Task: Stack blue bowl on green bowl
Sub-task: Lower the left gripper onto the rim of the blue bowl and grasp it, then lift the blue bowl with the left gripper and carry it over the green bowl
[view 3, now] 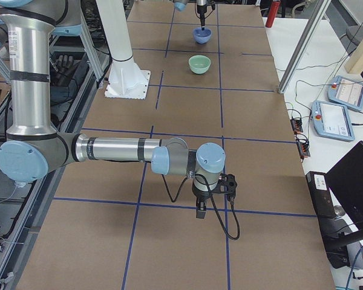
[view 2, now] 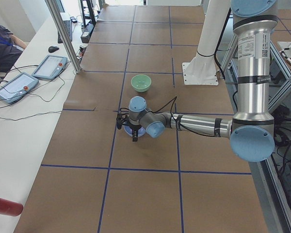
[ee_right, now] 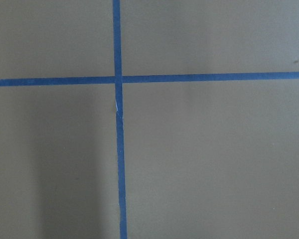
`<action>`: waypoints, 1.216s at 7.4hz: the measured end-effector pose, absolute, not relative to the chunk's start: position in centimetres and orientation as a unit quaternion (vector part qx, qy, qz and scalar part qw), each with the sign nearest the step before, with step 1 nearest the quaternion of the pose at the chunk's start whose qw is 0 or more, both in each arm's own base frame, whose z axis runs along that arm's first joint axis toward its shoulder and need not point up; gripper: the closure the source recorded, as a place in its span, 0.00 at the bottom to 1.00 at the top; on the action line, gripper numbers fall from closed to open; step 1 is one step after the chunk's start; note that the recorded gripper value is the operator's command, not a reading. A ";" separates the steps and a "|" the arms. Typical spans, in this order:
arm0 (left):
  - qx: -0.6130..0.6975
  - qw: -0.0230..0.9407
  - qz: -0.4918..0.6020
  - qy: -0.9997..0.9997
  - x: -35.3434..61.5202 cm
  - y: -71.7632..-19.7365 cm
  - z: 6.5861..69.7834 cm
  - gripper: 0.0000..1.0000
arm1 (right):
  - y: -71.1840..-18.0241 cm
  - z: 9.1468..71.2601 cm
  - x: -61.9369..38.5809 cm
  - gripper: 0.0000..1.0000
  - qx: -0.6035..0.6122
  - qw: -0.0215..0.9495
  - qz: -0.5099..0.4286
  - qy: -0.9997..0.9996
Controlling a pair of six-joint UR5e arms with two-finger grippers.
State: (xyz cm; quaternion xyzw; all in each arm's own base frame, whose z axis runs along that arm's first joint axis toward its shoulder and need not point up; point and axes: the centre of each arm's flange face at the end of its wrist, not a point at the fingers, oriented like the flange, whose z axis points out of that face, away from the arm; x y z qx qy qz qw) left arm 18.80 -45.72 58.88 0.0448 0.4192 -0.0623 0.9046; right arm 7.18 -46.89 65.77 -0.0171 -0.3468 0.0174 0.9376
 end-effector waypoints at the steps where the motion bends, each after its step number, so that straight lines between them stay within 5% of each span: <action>1: 0.044 0.905 -0.061 0.419 18.8 -45.6 59.0 1.00 | -46.9 65.8 7.2 0.00 -0.017 0.938 0.018 -0.347; 5: 0.040 0.904 -0.063 0.420 18.5 -45.5 58.3 1.00 | -46.9 65.8 7.1 0.00 -0.018 0.938 0.017 -0.347; 9: 0.018 0.905 -0.113 0.411 18.7 -48.1 43.0 1.00 | -46.9 65.8 7.2 0.00 -0.017 0.938 0.017 -0.347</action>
